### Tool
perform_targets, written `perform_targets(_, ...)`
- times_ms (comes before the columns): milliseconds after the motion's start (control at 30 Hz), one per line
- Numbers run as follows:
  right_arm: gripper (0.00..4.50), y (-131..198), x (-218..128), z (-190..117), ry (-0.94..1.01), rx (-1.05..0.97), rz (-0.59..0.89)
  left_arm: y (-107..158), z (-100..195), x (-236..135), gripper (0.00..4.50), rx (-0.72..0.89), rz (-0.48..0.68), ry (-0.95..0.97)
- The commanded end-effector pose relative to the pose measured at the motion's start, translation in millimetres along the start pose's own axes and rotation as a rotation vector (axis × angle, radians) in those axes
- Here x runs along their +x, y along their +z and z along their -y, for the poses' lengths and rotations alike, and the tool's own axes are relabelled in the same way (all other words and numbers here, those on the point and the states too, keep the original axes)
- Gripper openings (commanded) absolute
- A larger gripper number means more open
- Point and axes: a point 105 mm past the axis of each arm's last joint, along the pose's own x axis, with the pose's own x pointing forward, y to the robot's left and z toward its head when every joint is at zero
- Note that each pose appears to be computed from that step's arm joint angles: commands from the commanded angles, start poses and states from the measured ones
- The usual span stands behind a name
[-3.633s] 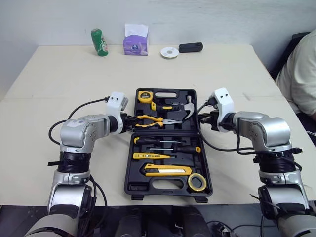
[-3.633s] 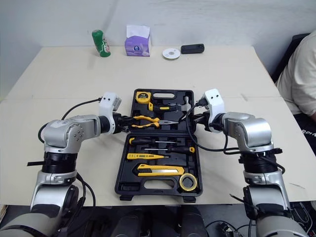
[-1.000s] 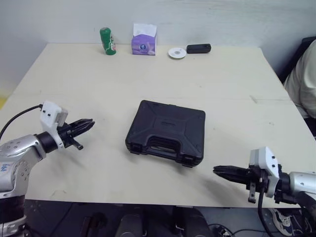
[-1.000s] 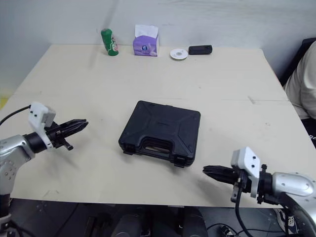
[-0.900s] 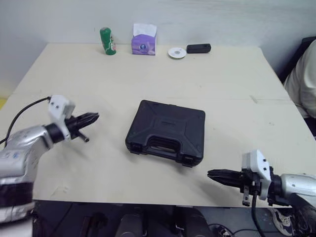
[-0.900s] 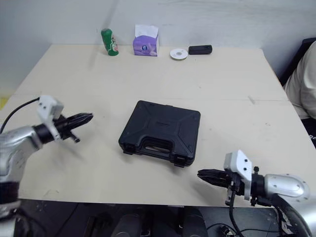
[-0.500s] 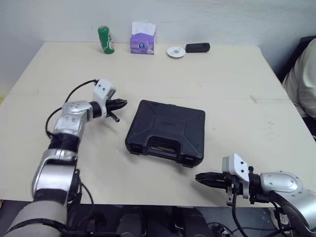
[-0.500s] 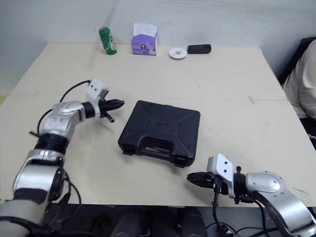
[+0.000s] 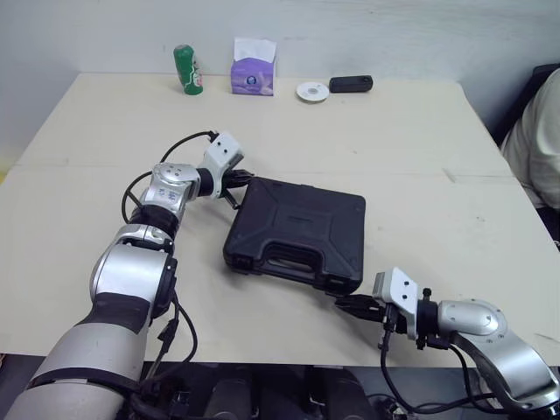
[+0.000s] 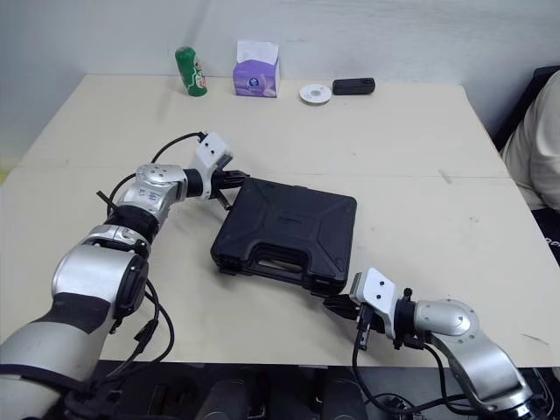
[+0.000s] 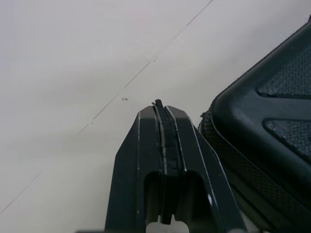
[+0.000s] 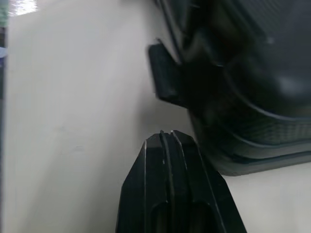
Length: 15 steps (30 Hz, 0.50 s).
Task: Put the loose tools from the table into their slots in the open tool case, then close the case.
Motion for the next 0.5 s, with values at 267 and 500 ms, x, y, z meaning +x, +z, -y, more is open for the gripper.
perform_targets(267,0.00,-0.8,-17.0,37.9,-0.143,-0.091,-0.053,14.0,35.2,-8.2,0.03,0.056,0.099,-0.343)
perform_targets(500,0.00,-8.5,-45.3,54.0,-0.174,-0.102,-0.152,8.2,33.6,-21.0,0.03,0.054,0.088,-0.389)
